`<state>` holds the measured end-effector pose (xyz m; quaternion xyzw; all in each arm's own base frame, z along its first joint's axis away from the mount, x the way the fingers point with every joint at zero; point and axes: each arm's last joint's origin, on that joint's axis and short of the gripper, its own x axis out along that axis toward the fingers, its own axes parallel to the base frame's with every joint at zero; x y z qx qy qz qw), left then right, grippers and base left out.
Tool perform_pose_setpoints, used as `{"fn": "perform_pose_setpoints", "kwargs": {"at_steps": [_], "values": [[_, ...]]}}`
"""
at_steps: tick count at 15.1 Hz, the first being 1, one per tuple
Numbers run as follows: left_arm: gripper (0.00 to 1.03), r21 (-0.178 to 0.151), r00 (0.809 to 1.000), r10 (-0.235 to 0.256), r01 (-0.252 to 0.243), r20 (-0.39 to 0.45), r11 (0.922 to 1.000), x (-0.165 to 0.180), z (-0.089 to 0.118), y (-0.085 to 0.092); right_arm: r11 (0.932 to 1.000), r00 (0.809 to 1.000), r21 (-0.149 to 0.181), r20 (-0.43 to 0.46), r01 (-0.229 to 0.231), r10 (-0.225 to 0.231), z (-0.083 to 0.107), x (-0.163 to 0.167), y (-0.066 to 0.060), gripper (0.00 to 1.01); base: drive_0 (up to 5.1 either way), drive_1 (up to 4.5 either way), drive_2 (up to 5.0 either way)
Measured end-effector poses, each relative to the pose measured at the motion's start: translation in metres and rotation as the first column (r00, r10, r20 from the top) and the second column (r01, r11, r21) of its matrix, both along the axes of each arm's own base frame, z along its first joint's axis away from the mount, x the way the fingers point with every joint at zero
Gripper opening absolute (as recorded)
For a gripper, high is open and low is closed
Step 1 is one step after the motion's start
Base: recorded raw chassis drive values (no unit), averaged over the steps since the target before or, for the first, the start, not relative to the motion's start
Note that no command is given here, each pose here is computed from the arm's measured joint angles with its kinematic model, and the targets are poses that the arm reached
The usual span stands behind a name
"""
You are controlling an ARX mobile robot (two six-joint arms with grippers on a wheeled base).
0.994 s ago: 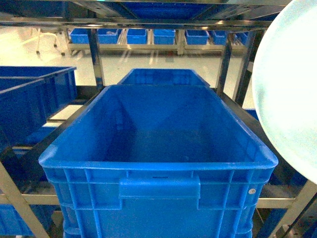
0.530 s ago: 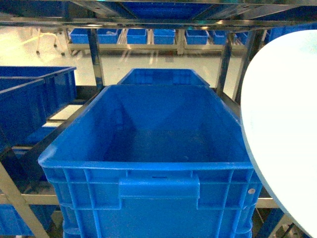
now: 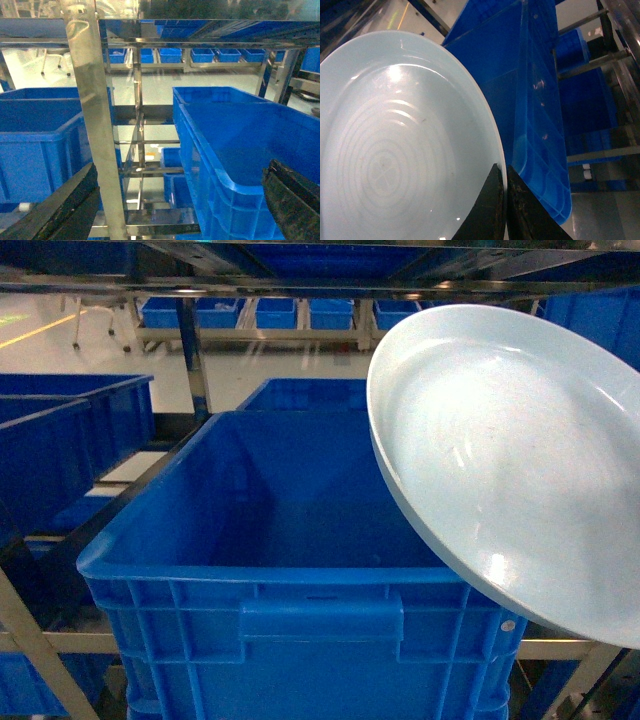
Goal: Place blue tray on left shelf second layer neatly
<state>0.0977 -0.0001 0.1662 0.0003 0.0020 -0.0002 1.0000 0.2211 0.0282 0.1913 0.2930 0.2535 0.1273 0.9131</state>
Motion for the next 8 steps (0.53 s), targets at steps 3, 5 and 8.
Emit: {"fn": "perform_pose_setpoints", "kwargs": {"at_steps": [3,5,8], "values": [[0.98,0.000,1.000,0.000,0.000,0.000,1.0000,0.000,0.000,0.000,1.0000,0.999,-0.007,-0.033,0.001,-0.002,-0.006,0.010,0.002,0.02,0.0,0.00,0.0],[0.98,0.000,1.000,0.000,0.000,0.000,1.0000,0.000,0.000,0.000,0.9998,0.999,-0.015,-0.053,-0.009,0.008,-0.011,0.021,0.008,0.02,0.0,0.00,0.0],[0.98,0.000,1.000,0.000,0.000,0.000,1.0000,0.000,0.000,0.000,0.9987,0.999,-0.042,-0.040,-0.029,0.027,-0.007,0.036,0.021,0.02,0.0,0.00,0.0]]}}
